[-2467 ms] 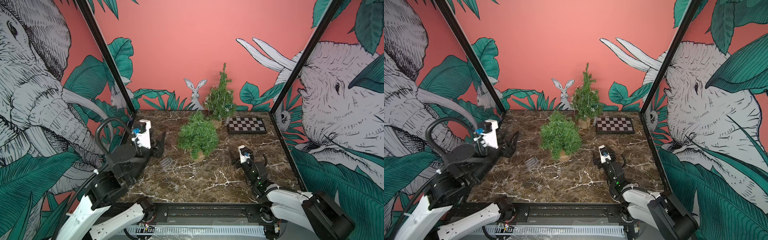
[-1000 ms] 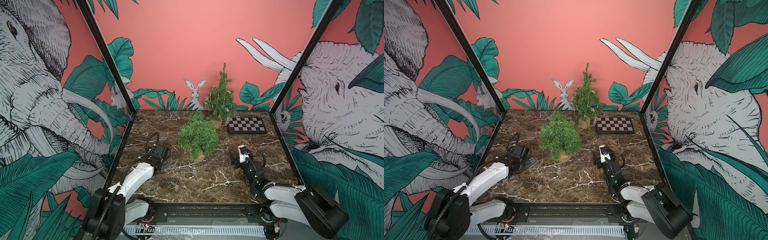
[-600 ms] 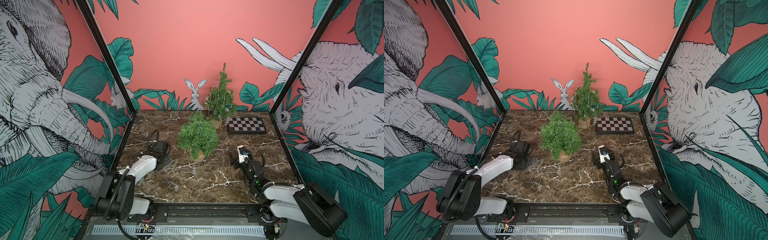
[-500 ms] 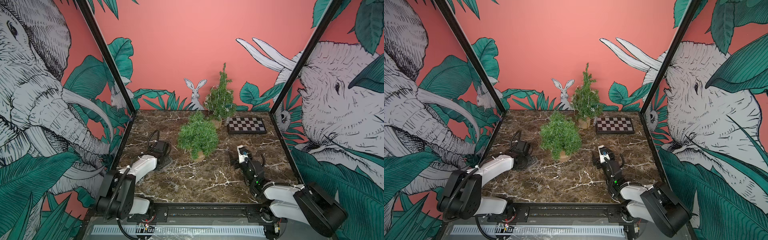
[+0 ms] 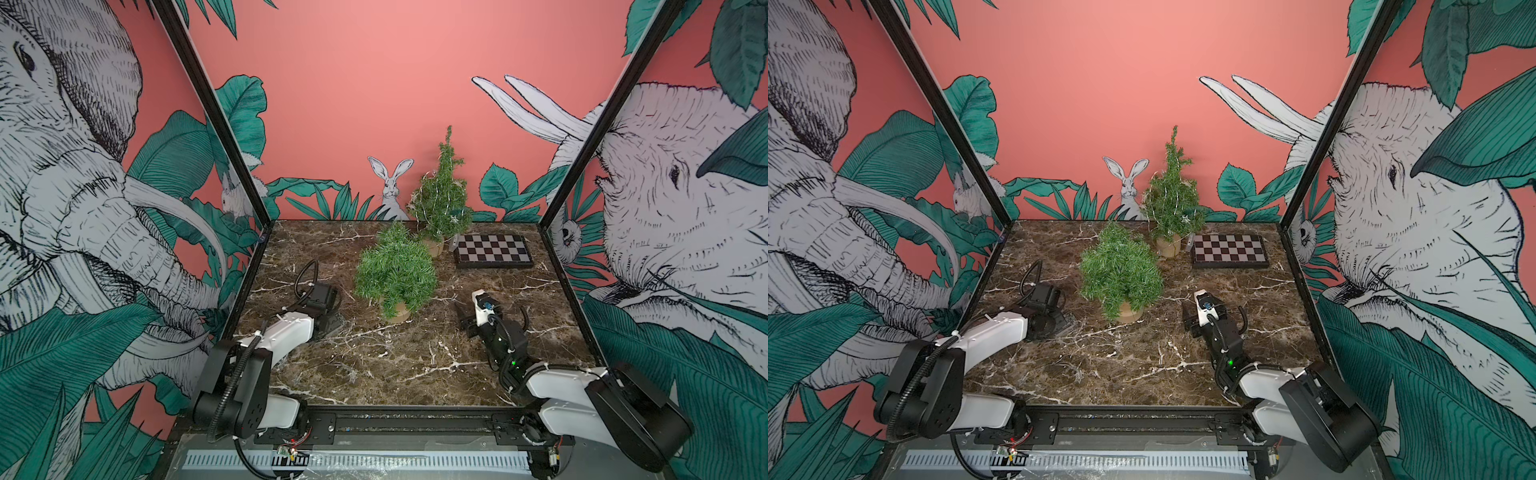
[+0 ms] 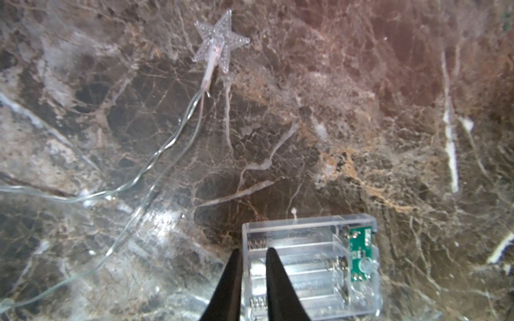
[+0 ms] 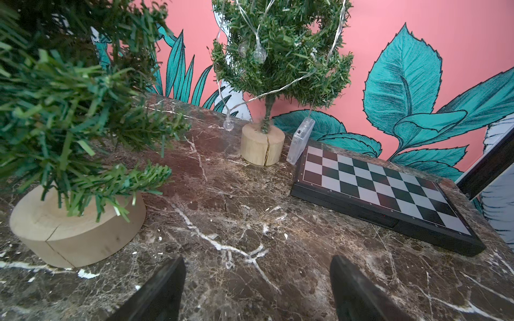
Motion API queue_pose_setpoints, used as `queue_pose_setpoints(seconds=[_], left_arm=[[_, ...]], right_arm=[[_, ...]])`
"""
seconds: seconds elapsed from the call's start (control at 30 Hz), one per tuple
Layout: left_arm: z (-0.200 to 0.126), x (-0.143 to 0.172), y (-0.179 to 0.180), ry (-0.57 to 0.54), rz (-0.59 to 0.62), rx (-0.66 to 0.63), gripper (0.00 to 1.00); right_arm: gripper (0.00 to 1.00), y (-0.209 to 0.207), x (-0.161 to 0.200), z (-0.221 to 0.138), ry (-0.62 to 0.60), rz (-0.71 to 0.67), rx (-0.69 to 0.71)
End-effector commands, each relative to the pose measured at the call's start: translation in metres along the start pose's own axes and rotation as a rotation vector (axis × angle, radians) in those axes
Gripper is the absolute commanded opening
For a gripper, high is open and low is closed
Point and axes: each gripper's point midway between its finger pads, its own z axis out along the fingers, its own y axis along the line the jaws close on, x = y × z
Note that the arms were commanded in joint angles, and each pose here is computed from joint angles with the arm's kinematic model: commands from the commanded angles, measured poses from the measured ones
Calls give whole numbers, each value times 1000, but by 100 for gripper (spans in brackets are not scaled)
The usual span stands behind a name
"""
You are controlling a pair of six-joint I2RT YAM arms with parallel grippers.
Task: Wrap string light around the christmas tree
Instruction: Pick up the light string from the center of the board.
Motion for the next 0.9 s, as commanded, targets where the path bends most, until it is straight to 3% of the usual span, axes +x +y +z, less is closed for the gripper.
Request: queue_pose_setpoints(seconds=[0.0,0.5,0.73,0.87], left_arm=[[3,-2,8,-22,-9,-17,16],[1,1,10,-16,-25,-15,9],[-13,-8,3,-43,-9,23,0],[-31,-18,3,-80,29,36,0]], right_arm=[[83,3,-24,3,-87,23,-17],[83,4,-26,3,-97,24,-23],[83,5,-25,3,-87,15,-28],[83,6,-23,3,-91,11,-32]])
